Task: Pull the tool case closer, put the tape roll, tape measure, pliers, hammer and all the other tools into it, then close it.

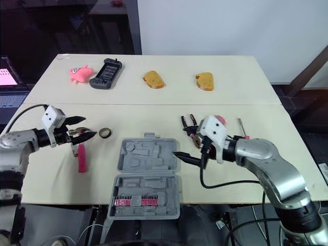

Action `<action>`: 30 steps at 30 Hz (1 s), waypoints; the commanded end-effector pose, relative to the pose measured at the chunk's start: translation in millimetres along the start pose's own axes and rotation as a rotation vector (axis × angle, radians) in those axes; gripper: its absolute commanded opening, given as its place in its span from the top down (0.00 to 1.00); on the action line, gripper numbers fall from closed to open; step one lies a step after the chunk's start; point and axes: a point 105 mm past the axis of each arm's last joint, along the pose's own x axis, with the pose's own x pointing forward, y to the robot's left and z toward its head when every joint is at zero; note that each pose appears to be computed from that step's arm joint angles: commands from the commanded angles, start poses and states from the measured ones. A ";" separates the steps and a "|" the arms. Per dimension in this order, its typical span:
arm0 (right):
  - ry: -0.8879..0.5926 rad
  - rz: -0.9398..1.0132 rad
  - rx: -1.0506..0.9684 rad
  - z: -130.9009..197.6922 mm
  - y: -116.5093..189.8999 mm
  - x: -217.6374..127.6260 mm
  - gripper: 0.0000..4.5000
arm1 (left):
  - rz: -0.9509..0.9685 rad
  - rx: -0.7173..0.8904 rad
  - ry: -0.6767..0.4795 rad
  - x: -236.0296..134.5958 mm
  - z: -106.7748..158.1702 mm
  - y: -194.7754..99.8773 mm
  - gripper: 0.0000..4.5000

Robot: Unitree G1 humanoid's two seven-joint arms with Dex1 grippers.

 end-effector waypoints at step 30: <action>0.023 -0.038 -0.053 -0.9 0.9 30.1 0.00 | -0.186 0.297 0.474 54.7 -14.9 0.9 0.01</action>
